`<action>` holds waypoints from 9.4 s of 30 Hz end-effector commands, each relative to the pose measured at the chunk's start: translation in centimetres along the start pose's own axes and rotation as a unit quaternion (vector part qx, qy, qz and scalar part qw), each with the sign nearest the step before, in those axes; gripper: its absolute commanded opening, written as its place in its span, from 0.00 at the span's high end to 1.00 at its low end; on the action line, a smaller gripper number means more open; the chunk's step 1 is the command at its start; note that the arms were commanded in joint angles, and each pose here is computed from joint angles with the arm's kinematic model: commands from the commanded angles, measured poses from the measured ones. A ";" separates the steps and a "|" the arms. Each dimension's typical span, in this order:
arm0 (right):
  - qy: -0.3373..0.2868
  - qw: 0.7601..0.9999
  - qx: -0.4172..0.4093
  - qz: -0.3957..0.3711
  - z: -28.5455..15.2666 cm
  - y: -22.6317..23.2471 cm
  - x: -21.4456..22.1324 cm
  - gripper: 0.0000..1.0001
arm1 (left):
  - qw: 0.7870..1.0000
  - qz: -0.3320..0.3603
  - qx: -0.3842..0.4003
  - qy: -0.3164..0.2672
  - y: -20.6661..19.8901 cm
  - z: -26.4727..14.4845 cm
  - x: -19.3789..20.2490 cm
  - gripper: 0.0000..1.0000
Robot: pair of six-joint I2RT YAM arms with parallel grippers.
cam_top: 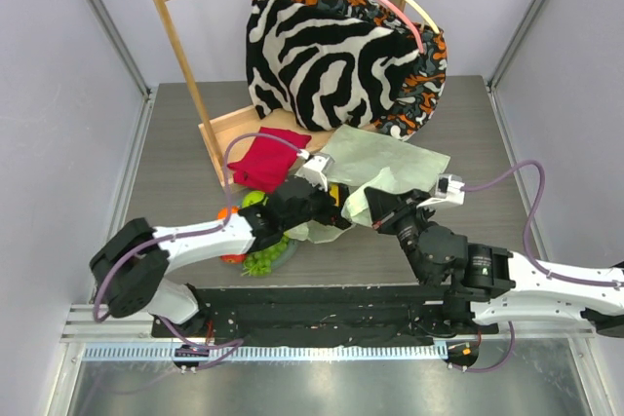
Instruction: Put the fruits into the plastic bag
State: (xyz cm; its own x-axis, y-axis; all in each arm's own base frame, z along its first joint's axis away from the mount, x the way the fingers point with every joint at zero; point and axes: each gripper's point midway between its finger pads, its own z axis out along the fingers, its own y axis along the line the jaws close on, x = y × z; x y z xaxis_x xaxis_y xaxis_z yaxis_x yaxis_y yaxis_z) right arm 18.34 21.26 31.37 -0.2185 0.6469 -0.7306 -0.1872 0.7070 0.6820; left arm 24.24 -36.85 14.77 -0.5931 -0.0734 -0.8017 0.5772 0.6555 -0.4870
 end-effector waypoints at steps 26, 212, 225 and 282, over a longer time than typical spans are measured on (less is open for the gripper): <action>-0.028 0.999 0.025 0.026 -0.2 -1.2 -1.2 0.99 | 0.976 0.057 0.201 0.065 -8.3 -10.9 -0.8 0.00; -0.117 0.977 0.115 -0.137 -0.4 -0.3 -11.1 0.99 | 0.856 -0.301 -0.395 0.142 18.2 -21.5 7.0 0.26; -0.115 0.977 0.112 -0.137 -0.3 -0.1 -10.9 0.99 | 0.875 -0.287 -0.369 0.126 15.9 -23.1 4.8 0.40; -0.106 0.977 0.105 -0.153 0.5 0.8 -9.8 0.99 | 0.983 0.158 -0.039 0.080 -4.7 -11.3 -8.1 0.41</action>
State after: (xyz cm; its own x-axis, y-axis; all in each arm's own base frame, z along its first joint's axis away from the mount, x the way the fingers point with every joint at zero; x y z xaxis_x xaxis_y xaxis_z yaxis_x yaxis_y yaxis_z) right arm 20.72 15.61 38.16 0.0135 0.3762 -0.9264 -0.0126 0.9265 0.3760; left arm 17.50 -32.46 30.93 -0.4720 0.2086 -0.8566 0.7863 0.5390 -0.3020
